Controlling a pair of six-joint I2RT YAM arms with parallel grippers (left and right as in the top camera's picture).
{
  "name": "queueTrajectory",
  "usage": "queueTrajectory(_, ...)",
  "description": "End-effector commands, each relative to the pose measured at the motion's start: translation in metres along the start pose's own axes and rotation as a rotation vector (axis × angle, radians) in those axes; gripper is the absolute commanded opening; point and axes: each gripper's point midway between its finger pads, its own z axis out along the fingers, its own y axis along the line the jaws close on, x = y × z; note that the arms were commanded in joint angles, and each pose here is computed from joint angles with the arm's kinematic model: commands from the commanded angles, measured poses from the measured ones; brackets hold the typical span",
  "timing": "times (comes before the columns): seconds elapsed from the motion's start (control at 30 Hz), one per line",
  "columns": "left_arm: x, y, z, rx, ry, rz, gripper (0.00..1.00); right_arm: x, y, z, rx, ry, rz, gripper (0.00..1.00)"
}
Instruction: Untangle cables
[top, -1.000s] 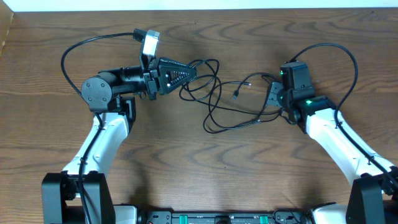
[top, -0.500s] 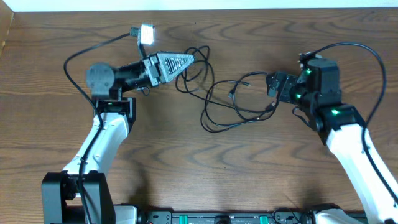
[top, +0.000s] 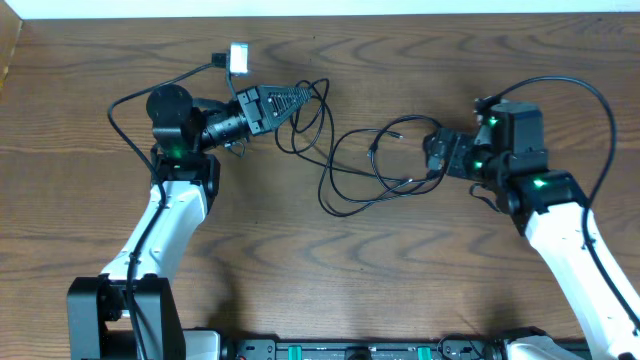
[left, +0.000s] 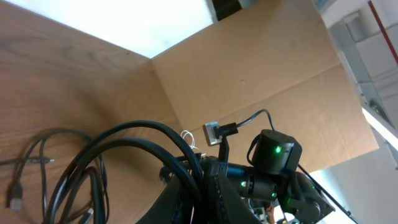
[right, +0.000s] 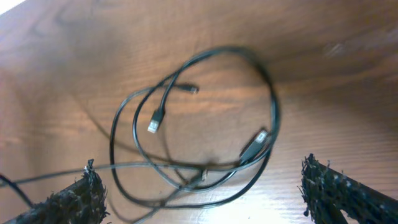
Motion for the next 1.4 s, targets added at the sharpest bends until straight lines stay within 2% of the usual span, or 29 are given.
queueTrajectory(0.0, -0.004, 0.002, 0.0, -0.016, -0.012, 0.031, 0.14, 0.011, 0.016, 0.008, -0.052, 0.052, -0.032, 0.99)
queueTrajectory(0.17, -0.005, 0.03, -0.002, -0.124, -0.051, -0.004, 0.16, 0.021, 0.02, 0.02, -0.052, 0.093, -0.046, 0.99)
queueTrajectory(0.53, 0.012, 0.113, -0.027, -0.502, -0.119, -0.146, 0.17, 0.033, 0.029, 0.036, -0.041, 0.118, -0.096, 0.99)
queueTrajectory(0.7, 0.035, 0.126, -0.034, -0.562, -0.058, -0.22, 0.17, 0.05, 0.042, 0.071, -0.051, 0.154, -0.152, 0.99)
queueTrajectory(0.73, 0.04, 0.128, -0.035, -0.571, -0.044, -0.236, 0.14, 0.053, 0.047, 0.077, -0.061, 0.155, -0.163, 0.99)
queueTrajectory(0.87, 0.064, 0.13, -0.039, -0.578, 0.064, -0.206, 0.08, 0.058, 0.061, 0.097, -0.084, 0.134, -0.201, 0.99)
queueTrajectory(1.13, 0.109, 0.133, -0.041, -0.618, 0.232, -0.212, 0.07, 0.078, 0.075, 0.134, -0.091, 0.136, -0.187, 0.98)
queueTrajectory(1.23, 0.122, 0.131, -0.039, -0.618, 0.284, -0.194, 0.08, 0.086, 0.083, 0.141, -0.108, 0.138, -0.201, 0.9)
queueTrajectory(1.33, 0.132, 0.135, -0.04, -0.665, 0.312, -0.197, 0.08, 0.089, 0.087, 0.142, -0.09, 0.123, -0.211, 0.62)
queueTrajectory(1.37, 0.135, 0.139, -0.041, -0.7, 0.321, -0.195, 0.08, 0.087, 0.087, 0.142, -0.078, 0.107, -0.216, 0.49)
